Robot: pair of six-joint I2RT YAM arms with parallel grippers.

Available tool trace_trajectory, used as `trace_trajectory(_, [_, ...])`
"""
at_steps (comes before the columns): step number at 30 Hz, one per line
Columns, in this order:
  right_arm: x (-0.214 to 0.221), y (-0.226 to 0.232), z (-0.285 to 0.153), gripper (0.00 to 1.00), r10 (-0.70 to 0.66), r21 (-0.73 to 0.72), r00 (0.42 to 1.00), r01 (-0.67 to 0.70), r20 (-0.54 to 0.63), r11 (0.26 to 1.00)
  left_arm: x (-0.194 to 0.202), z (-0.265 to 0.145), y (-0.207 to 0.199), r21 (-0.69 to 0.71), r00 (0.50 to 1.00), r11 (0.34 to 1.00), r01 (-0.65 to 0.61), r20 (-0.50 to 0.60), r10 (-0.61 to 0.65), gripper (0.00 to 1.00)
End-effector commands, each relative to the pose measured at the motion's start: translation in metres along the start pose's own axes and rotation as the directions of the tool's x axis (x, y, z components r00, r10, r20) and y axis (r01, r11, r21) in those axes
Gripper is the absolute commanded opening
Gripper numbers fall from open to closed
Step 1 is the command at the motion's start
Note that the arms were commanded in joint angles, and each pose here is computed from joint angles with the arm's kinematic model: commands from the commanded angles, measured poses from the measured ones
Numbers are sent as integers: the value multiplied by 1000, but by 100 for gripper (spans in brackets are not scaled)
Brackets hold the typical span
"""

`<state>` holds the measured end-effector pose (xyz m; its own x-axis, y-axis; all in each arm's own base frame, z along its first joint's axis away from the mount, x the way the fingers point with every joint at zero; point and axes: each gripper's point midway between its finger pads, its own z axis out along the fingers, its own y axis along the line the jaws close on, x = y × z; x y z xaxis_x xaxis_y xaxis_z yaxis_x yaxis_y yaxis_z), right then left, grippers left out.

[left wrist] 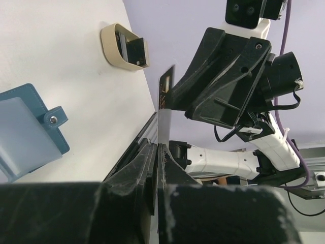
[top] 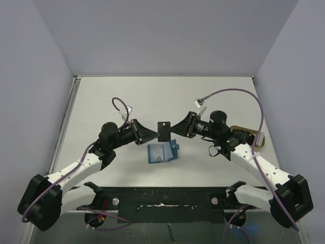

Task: Put the credit cards into the card holder
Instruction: Insert the credit card into the card holder.

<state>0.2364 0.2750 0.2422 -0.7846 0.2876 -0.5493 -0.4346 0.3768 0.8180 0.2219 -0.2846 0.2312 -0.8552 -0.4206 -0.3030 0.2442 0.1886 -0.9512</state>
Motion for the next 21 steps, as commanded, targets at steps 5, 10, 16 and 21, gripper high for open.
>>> trace_trajectory(5, [-3,-17,4,44,-8,84,1000,7,18,996,-16,-15,17,-58,996,998,-26,78,30,0])
trace_trajectory(10, [2,-48,7,45,11,216,1000,-12,7,976,-13,-26,50,-175,996,985,3,90,13,0])
trace_trajectory(16, [22,-86,15,44,9,412,995,31,-96,911,-5,-31,80,-273,998,962,12,63,5,0])
trace_trajectory(21, [31,-99,27,37,-41,519,982,132,-182,844,4,-31,102,-338,1000,941,27,24,-20,0])
